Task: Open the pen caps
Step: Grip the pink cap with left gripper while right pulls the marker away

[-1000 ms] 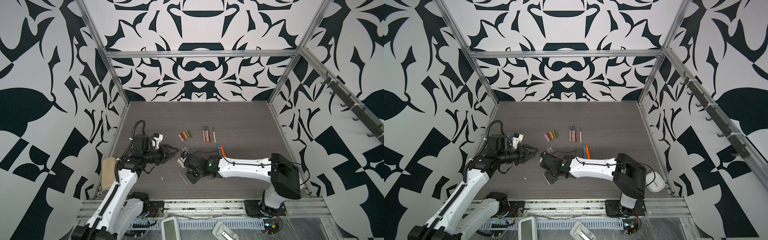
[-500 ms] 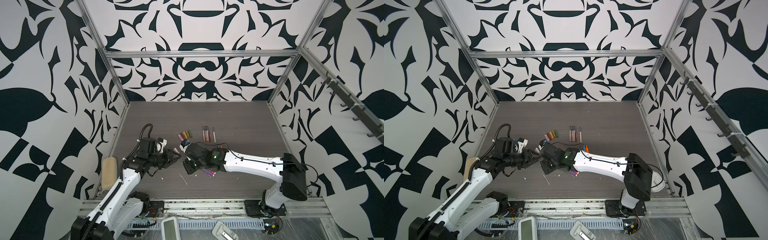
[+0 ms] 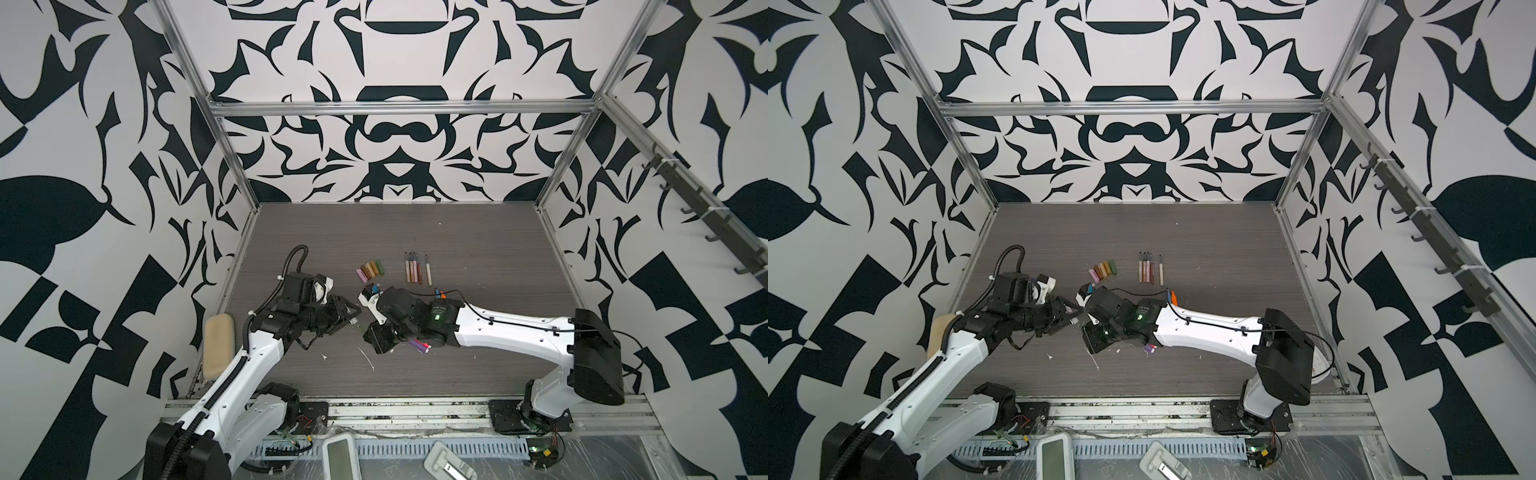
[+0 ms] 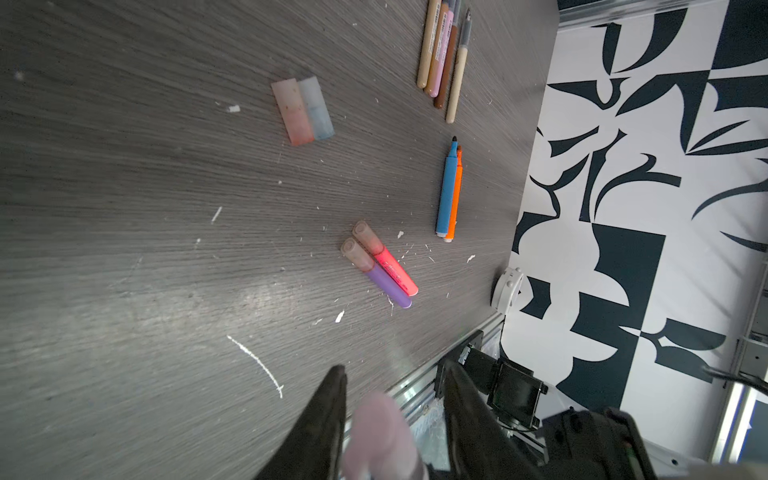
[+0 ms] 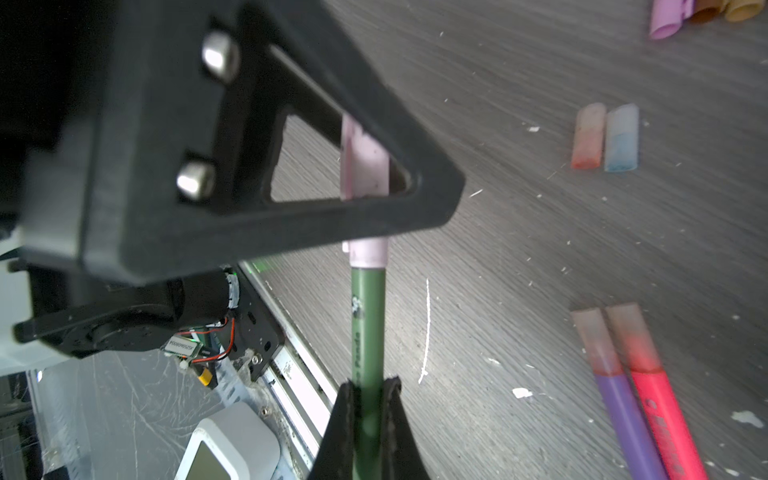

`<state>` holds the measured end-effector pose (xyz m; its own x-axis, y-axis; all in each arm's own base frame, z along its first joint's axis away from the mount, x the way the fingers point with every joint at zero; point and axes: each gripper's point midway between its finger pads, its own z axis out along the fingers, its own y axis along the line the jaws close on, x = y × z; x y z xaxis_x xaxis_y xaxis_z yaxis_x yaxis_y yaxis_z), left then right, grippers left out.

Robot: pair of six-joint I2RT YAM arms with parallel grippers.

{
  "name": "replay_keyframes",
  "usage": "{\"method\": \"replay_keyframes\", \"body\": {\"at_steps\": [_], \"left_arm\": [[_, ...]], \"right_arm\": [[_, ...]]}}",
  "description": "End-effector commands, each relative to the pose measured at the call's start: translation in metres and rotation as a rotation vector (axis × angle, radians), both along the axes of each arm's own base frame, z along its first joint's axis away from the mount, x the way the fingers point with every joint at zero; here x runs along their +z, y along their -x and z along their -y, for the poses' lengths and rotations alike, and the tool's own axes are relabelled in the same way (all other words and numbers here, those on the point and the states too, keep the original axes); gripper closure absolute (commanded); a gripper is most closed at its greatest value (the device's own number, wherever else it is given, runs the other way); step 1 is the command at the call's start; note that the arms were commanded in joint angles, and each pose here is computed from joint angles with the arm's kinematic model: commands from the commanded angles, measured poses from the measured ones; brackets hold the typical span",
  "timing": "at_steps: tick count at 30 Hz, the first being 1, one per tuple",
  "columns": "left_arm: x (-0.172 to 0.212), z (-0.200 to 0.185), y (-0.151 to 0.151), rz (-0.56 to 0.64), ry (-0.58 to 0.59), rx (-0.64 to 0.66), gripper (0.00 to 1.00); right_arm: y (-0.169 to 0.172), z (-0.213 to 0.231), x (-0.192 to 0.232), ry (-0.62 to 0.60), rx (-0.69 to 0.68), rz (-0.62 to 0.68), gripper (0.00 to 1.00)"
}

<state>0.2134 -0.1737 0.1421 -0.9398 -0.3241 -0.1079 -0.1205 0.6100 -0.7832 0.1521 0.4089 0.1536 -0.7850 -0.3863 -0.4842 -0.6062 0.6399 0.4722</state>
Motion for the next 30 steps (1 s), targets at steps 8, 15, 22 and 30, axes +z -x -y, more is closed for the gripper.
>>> {"method": "replay_keyframes", "body": {"at_steps": [8,15,22,30], "left_arm": [[0.010,0.003,-0.005,0.026,0.004,-0.015,0.95],[0.015,0.004,-0.005,0.039,0.012,-0.018,1.00],[0.019,0.004,-0.004,0.039,0.018,-0.017,1.00],[0.029,0.005,-0.013,0.048,0.020,-0.001,1.00]], "right_arm": [[0.000,0.002,0.027,-0.080,-0.017,0.020,1.00],[-0.009,-0.006,0.027,-0.061,-0.034,0.019,0.74],[-0.015,-0.014,0.014,-0.023,-0.033,-0.004,0.73],[-0.012,-0.014,0.004,-0.007,-0.023,-0.028,1.00]]}}
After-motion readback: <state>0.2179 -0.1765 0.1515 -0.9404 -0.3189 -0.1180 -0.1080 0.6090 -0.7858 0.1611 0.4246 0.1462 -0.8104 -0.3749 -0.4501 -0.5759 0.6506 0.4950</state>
